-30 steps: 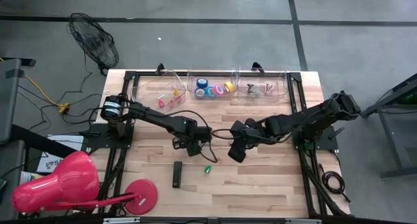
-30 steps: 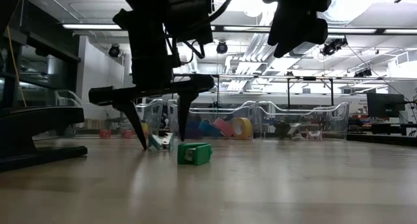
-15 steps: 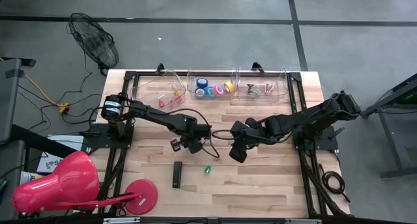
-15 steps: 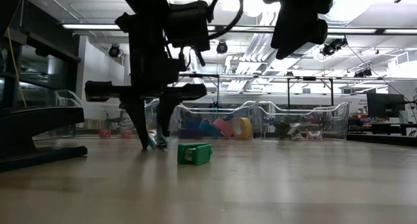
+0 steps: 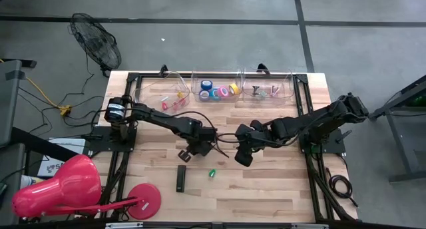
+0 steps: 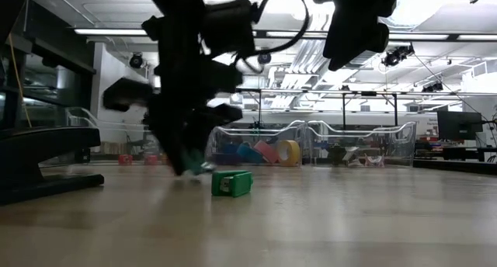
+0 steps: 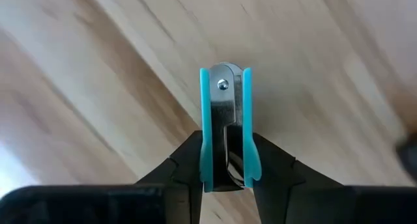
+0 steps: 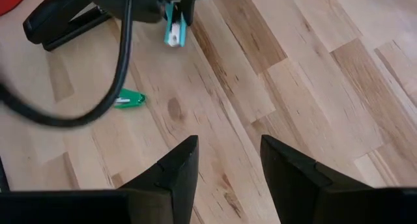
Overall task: Pick and place Stapler, Stapler remover, tape
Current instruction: Put the blue staple remover into the right transparent bin
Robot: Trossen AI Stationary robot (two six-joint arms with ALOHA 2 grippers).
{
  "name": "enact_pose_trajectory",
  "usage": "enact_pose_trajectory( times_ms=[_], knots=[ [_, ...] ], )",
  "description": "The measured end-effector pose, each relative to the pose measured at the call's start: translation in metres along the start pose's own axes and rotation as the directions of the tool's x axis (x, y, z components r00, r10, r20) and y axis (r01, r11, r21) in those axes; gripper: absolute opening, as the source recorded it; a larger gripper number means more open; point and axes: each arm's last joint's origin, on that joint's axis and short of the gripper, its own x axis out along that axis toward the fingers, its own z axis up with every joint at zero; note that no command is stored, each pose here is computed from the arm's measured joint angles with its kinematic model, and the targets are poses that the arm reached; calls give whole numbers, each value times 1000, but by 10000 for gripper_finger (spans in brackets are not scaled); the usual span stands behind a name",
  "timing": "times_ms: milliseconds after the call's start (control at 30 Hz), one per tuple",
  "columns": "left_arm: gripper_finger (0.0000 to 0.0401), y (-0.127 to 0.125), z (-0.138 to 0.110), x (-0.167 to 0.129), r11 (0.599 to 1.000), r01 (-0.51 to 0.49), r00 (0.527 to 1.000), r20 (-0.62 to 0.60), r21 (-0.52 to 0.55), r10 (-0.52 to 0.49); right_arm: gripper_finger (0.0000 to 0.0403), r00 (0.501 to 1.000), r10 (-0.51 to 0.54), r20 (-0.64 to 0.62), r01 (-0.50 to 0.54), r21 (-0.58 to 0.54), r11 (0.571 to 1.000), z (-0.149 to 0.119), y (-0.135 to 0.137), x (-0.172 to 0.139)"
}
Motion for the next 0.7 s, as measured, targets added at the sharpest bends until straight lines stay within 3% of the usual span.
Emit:
enact_pose_trajectory(
  times_ms=[233, 433, 700],
  knots=[
    [88, 18, 31, -32, 989, -114, 987, 98, -96, 124, 155, 1000, 17, 17, -17, -55, 998, 2, 2, 0],
    [88, 36, 54, -69, 950, -259, 946, 154, -174, 286, 155, 998, 41, 37, -36, -118, 992, 4, 4, 0],
    [88, 52, 64, -99, 913, -298, 907, 216, -279, 362, 155, 992, -35, 120, 55, -161, 985, 7, 1, -5]
  ],
)
